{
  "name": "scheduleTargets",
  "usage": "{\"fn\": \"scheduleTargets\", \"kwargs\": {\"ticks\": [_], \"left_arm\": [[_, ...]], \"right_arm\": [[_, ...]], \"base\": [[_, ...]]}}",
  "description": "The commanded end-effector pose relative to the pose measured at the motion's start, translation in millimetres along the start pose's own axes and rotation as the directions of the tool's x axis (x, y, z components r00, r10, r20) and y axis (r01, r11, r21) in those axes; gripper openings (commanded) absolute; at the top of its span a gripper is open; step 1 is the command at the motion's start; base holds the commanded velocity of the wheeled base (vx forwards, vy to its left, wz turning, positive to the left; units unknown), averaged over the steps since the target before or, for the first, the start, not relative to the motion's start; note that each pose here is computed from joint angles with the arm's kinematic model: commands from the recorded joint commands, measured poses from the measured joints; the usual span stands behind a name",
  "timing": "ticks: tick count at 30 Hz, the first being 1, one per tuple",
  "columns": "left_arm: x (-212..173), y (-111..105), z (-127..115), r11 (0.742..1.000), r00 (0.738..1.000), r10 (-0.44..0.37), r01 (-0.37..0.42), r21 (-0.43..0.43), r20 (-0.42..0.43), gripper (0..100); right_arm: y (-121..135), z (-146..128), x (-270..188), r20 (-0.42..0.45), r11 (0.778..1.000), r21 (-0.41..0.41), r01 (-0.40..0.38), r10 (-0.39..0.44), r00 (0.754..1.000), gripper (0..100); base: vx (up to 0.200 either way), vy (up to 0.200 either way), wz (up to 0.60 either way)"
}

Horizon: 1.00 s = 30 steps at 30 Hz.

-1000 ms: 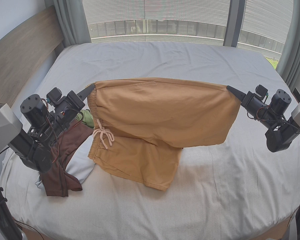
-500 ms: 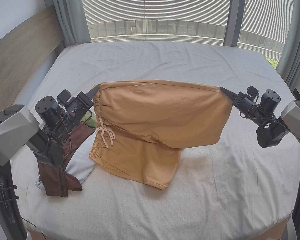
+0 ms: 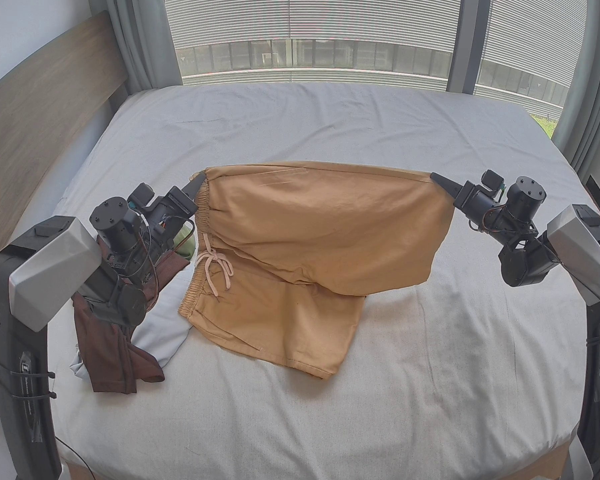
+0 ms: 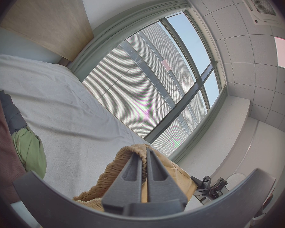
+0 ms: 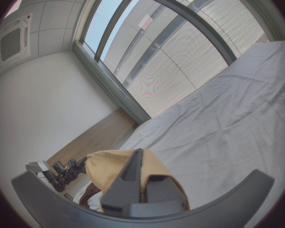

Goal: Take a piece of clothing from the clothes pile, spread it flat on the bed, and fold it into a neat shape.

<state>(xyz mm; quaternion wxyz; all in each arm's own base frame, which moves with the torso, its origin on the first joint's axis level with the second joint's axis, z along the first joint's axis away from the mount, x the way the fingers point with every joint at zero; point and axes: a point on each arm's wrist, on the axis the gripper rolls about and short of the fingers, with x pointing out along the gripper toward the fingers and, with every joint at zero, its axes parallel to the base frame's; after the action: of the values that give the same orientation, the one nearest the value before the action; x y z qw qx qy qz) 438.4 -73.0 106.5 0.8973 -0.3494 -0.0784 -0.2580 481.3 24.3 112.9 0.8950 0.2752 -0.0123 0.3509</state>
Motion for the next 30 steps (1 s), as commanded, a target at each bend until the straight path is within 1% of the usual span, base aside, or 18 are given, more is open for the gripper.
{"fn": "scheduleTargets", "kwargs": {"ticks": [1, 11, 14, 22, 23, 24, 25, 30], "left_arm": [[4.9, 6.9, -5.4, 1.0, 1.0, 0.005, -0.005, -0.001, 0.009, 0], [9.4, 6.4, -1.9, 1.0, 1.0, -0.008, 0.008, 0.002, 0.023, 0], [9.7, 10.6, -4.2, 1.0, 1.0, 0.0, 0.0, 0.0, 0.02, 0], [11.1, 13.5, -5.4, 1.0, 1.0, 0.002, -0.002, 0.001, 0.02, 0], [10.9, 14.4, -6.5, 1.0, 1.0, 0.004, -0.004, 0.0, 0.018, 0], [11.1, 14.8, -6.8, 1.0, 1.0, 0.004, -0.004, 0.0, 0.018, 0], [11.3, 14.6, -6.5, 1.0, 1.0, 0.003, -0.003, 0.0, 0.019, 100], [19.1, 16.6, -3.1, 1.0, 1.0, 0.0, 0.0, 0.003, 0.026, 100]], "right_arm": [[-13.1, -8.7, 6.7, -0.004, 1.0, 0.005, 0.007, -0.007, 1.0, 0], [-20.1, -8.1, 14.1, 0.003, 1.0, 0.003, 0.011, -0.011, 1.0, 0], [-19.8, -6.2, 15.4, 0.006, 1.0, 0.0, 0.008, -0.008, 1.0, 0], [-21.2, -4.4, 18.3, 0.005, 1.0, 0.001, 0.009, -0.009, 1.0, 0], [-20.5, -4.0, 19.3, 0.006, 1.0, 0.0, 0.007, -0.007, 1.0, 100], [-20.4, -3.0, 19.9, 0.006, 1.0, 0.0, 0.007, -0.007, 1.0, 100], [-20.6, -2.8, 20.4, 0.006, 1.0, 0.0, 0.007, -0.007, 1.0, 100], [-23.1, -1.5, 25.3, 0.017, 1.0, -0.011, -0.003, 0.003, 1.0, 100]], "base": [[0.0, 0.0, 0.0], [0.0, 0.0, 0.0], [0.0, 0.0, 0.0], [0.0, 0.0, 0.0], [0.0, 0.0, 0.0], [0.0, 0.0, 0.0], [0.0, 0.0, 0.0], [0.0, 0.0, 0.0]]}}
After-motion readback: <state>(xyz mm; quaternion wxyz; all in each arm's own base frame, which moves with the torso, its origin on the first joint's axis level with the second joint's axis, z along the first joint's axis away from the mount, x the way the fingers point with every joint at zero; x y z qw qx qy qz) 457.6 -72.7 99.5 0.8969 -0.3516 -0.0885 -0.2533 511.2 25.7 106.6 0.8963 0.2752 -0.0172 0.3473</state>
